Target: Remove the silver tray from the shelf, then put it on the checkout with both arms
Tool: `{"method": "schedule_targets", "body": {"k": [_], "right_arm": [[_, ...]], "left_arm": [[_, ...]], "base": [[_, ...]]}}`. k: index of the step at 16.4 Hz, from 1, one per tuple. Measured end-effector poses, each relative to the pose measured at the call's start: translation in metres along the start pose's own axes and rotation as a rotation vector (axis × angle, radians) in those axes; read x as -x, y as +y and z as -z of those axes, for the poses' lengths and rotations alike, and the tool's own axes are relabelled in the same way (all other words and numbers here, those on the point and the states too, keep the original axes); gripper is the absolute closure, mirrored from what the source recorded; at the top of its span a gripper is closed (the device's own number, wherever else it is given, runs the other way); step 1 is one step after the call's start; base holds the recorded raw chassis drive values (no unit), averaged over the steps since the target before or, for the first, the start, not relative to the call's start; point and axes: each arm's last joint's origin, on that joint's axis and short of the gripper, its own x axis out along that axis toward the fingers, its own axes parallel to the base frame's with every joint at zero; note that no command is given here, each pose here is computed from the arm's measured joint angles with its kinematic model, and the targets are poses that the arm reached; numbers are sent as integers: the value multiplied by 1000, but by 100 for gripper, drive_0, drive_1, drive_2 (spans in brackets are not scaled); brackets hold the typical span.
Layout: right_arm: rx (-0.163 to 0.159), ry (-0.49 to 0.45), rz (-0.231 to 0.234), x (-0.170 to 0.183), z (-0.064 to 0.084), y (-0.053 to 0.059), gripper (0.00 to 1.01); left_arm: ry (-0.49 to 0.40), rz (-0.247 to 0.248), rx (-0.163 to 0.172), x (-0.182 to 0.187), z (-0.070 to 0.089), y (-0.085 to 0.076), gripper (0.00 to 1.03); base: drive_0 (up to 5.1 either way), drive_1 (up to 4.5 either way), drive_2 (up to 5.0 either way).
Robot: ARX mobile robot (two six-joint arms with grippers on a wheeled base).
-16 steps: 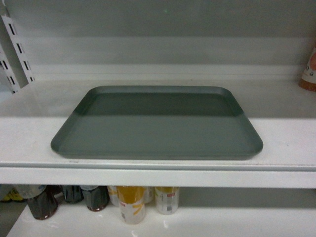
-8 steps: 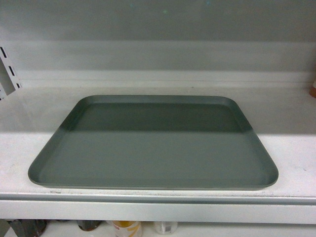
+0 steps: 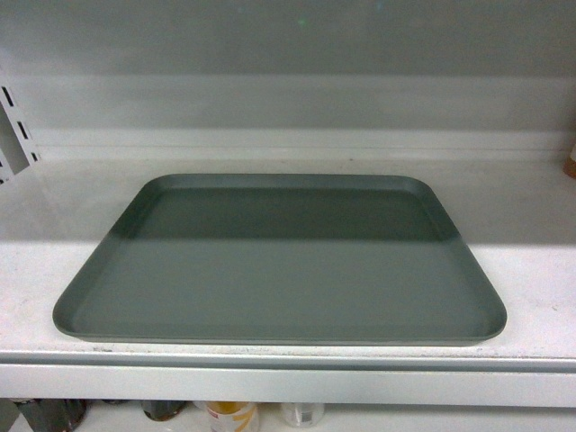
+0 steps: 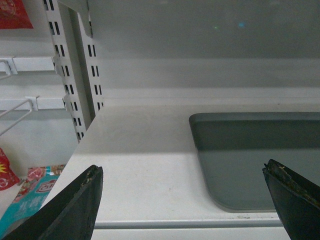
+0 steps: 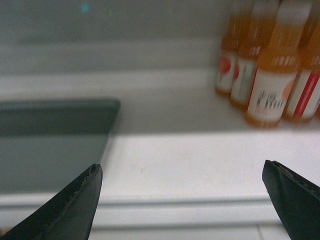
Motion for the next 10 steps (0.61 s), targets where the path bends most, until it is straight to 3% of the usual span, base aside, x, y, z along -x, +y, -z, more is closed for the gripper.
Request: {"method": "schedule_targets", "body": {"k": [1,2,4,6,9,10], "right_arm": [[-45,102,-9,-2,2,0,3],[-79,138,-12,-8,-1,1,3],[-96,99,-60,-20,-15,5,3],[-91,87,-116,-35,-24,13,3],[-72,126,-183,-66,-21,30,3],[-30,175,-200,-115,-10,51,3]], "left_arm": [[104,-52,-3,1,2,-1,5],[236,-114,-28,-3,-1,-3,5],[235,-159,-31,-18,-8,-3,5],[202,-123,-19,-34,-13,-4,5],[193,-27,-10,-71,-12,-11,5],[233,65,-8,-124,2,-22,5]], "base": [[0,0,0],[0,0,0],[0,0,0],[0,0,0],[0,0,0],[0,0,0]]}}
